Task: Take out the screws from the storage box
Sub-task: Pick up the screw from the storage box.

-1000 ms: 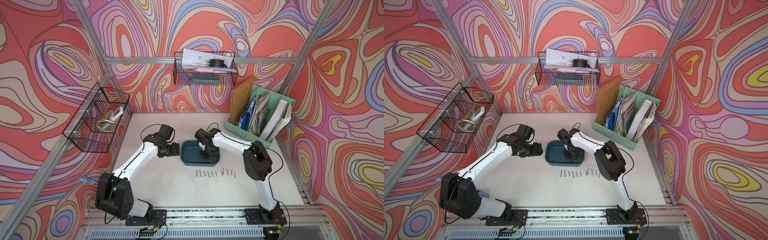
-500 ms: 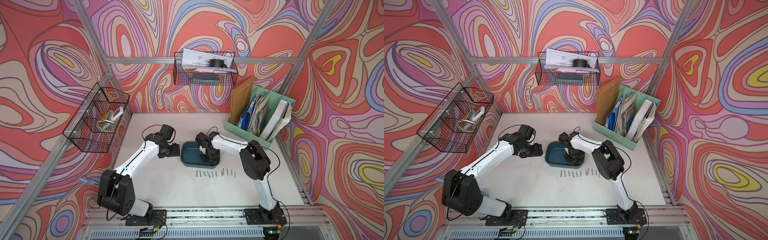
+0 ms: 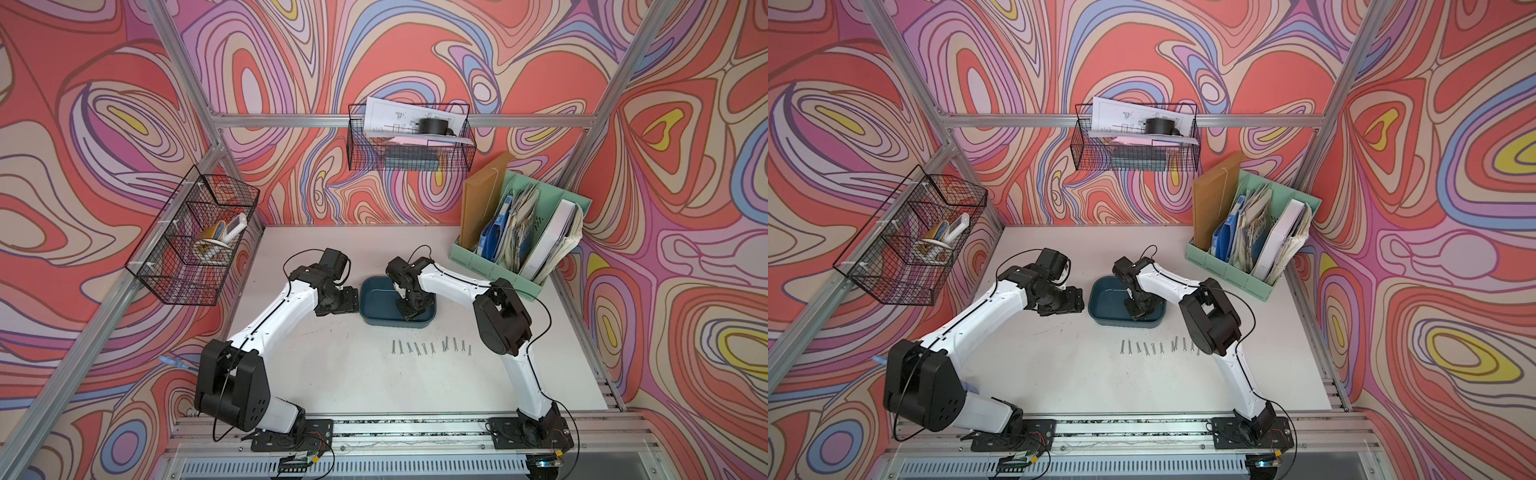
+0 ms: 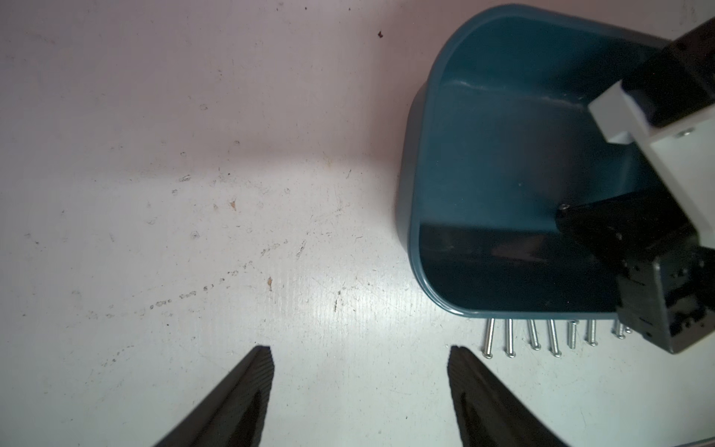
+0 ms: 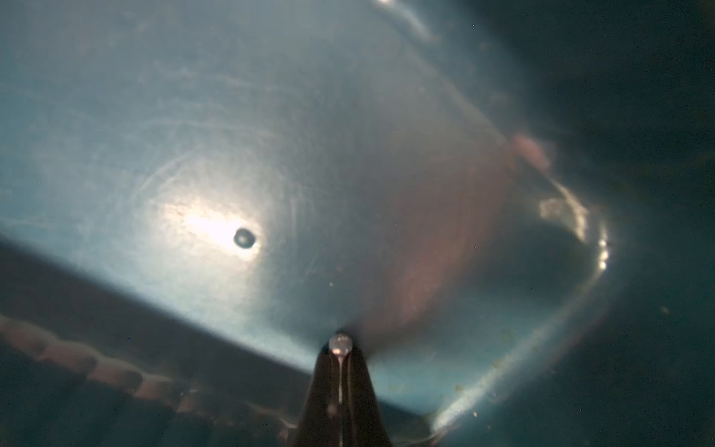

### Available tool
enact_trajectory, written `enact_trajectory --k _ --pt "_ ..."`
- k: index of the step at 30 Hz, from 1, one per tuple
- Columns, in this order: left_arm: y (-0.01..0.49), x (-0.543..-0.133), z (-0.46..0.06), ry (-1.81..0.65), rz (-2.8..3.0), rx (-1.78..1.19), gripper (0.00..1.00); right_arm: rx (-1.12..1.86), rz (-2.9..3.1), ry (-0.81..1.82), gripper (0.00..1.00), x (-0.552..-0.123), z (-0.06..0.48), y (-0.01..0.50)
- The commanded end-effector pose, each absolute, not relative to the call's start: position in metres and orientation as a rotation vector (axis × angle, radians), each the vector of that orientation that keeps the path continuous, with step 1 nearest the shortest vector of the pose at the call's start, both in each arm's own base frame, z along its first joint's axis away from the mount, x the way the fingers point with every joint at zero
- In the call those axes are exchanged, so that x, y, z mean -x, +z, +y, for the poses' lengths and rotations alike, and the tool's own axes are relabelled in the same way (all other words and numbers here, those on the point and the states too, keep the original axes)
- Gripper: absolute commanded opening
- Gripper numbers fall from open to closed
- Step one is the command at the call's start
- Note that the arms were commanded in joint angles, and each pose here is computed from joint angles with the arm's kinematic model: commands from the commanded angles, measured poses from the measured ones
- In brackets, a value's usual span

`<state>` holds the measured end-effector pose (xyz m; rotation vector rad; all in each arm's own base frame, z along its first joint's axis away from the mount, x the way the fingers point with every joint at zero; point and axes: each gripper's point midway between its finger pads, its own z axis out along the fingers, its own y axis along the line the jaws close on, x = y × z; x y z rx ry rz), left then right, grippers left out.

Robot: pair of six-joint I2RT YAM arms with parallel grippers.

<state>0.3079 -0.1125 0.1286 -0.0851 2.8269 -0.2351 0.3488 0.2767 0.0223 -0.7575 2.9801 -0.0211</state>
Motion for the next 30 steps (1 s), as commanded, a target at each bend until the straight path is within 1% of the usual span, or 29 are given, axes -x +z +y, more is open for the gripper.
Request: enact_trajectory --k 1,7,10,20,26,30 --pt "0.136 -0.31 -0.108 -0.213 2.817 0.075 0.77 0.68 2.961 -0.048 0.0 -0.364 0.27 0.024" --pt "0.136 -0.31 -0.109 -0.222 2.812 0.077 0.77 0.651 2.886 -0.015 0.0 -0.372 0.273 0.06" --pt "0.136 -0.31 -0.109 -0.224 2.811 0.081 0.77 0.628 2.862 -0.018 0.0 -0.375 0.272 0.07" --pt "0.138 -0.31 -0.108 -0.223 2.799 0.085 0.77 0.462 2.843 0.056 0.0 -0.391 0.263 0.086" --pt "0.138 -0.312 -0.108 -0.216 2.797 0.076 0.77 0.453 2.858 0.04 0.0 -0.386 0.259 0.089" --pt "0.136 -0.313 -0.11 -0.229 2.794 0.078 0.77 0.422 2.847 0.057 0.0 -0.382 0.255 0.103"
